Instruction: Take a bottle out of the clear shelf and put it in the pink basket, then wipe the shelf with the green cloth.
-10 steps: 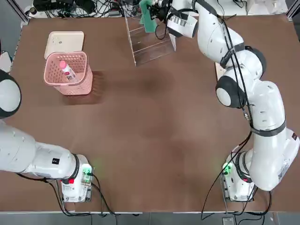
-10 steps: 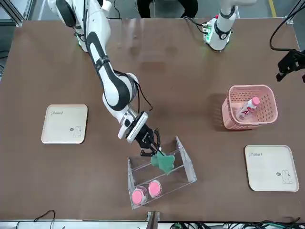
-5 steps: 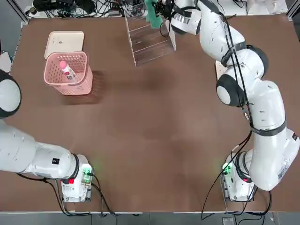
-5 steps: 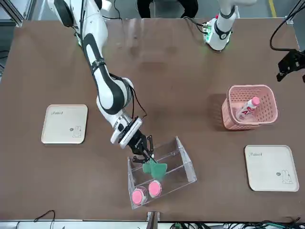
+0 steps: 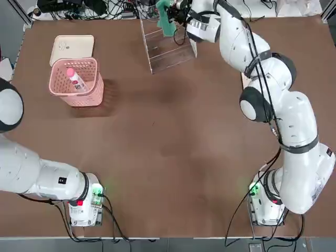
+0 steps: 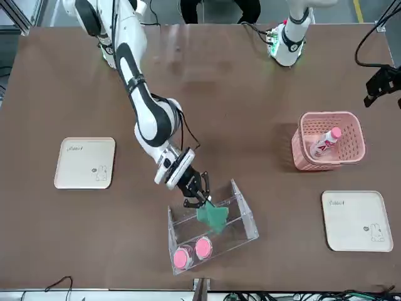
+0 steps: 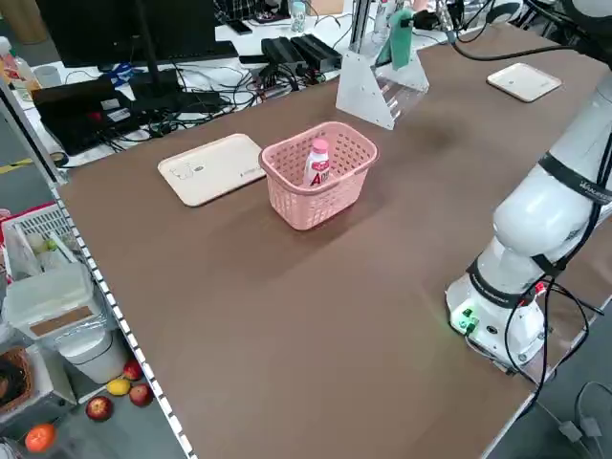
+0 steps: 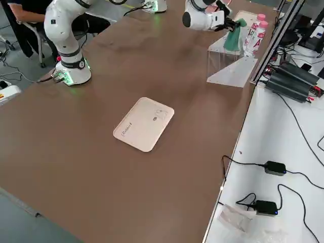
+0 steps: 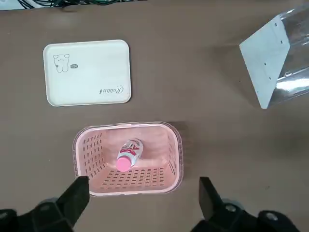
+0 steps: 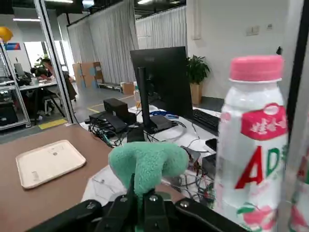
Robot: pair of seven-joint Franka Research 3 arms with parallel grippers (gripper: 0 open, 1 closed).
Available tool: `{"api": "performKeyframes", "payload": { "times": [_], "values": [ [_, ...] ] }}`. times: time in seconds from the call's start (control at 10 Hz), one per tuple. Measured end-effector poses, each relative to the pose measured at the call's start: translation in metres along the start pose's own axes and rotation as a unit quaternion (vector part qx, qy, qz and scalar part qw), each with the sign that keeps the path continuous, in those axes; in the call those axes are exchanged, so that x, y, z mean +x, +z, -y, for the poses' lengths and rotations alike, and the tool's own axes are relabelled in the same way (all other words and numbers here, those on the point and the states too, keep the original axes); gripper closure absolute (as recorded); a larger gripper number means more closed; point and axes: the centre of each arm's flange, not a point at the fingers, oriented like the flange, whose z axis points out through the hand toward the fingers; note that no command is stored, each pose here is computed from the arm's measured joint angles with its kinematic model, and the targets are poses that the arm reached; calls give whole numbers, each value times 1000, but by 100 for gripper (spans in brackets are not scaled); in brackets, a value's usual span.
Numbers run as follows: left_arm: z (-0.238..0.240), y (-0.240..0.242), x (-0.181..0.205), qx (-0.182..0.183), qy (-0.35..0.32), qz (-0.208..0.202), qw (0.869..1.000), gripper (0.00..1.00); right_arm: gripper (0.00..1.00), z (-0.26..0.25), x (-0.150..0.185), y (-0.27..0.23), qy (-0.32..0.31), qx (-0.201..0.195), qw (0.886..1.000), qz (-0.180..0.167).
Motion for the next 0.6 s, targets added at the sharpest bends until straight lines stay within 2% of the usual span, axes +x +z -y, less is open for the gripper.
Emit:
{"api": "performKeyframes", "payload": {
  "times": [0.3,0.6],
  "values": [
    [0,0,0,0,0,0,1000,0,94,-4,-7,4,2,-3,1000,1],
    [1,0,0,0,-1,0,1000,0,94,-73,-7,-20,-34,-41,998,17]
  ]
}}
